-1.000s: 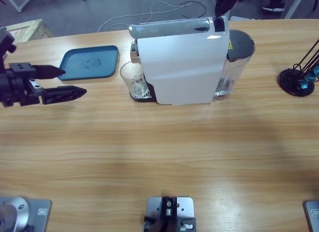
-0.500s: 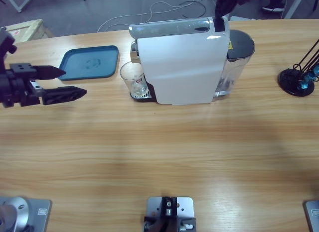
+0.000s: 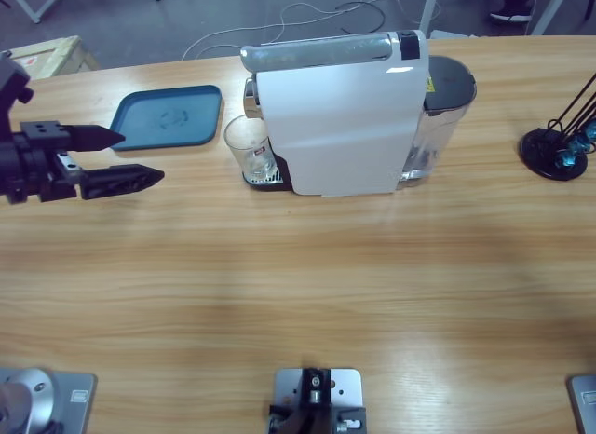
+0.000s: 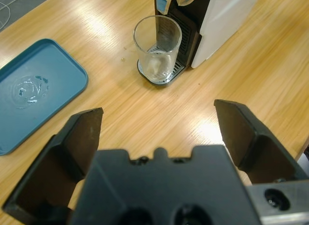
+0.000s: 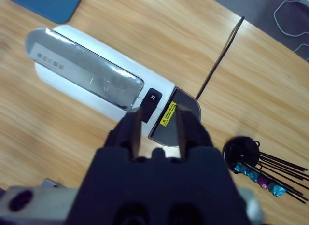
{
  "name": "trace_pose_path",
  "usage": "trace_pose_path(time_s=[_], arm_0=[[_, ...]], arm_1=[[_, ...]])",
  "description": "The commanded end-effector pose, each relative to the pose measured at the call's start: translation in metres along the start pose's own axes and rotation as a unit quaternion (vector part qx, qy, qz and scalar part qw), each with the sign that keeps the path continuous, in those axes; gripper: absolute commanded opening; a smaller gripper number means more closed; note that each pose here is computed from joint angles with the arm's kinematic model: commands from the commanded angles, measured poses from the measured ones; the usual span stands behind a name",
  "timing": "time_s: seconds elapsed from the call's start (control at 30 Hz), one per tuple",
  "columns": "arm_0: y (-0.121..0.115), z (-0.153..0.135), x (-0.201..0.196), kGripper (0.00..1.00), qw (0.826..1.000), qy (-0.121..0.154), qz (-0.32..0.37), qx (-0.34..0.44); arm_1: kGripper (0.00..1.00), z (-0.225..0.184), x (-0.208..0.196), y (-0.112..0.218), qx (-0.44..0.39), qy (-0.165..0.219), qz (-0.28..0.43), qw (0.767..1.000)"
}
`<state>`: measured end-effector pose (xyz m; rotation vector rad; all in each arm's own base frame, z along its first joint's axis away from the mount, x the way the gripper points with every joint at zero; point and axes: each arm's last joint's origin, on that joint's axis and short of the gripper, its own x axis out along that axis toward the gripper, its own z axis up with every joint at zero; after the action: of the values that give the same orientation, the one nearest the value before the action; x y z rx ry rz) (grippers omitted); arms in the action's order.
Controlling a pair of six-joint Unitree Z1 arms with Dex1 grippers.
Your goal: Pour coffee
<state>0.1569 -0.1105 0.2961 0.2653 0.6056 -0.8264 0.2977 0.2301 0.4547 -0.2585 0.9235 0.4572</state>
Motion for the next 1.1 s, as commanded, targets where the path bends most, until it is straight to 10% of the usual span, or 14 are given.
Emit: trace_pose_path(time_s=[0.03, 1.1], arm_0=[[-0.005, -0.014, 0.000, 1.000, 1.000, 0.011, -0.011, -0.006], [-0.007, -0.018, -0.003, 1.000, 1.000, 0.009, -0.014, -0.002]], arm_1=[[1.000, -0.005, 0.012, 0.010, 0.007, 0.023, 0.002, 1.000], [1.000, -0.011, 0.027, 0.010, 0.011, 0.057, -0.012, 0.998]])
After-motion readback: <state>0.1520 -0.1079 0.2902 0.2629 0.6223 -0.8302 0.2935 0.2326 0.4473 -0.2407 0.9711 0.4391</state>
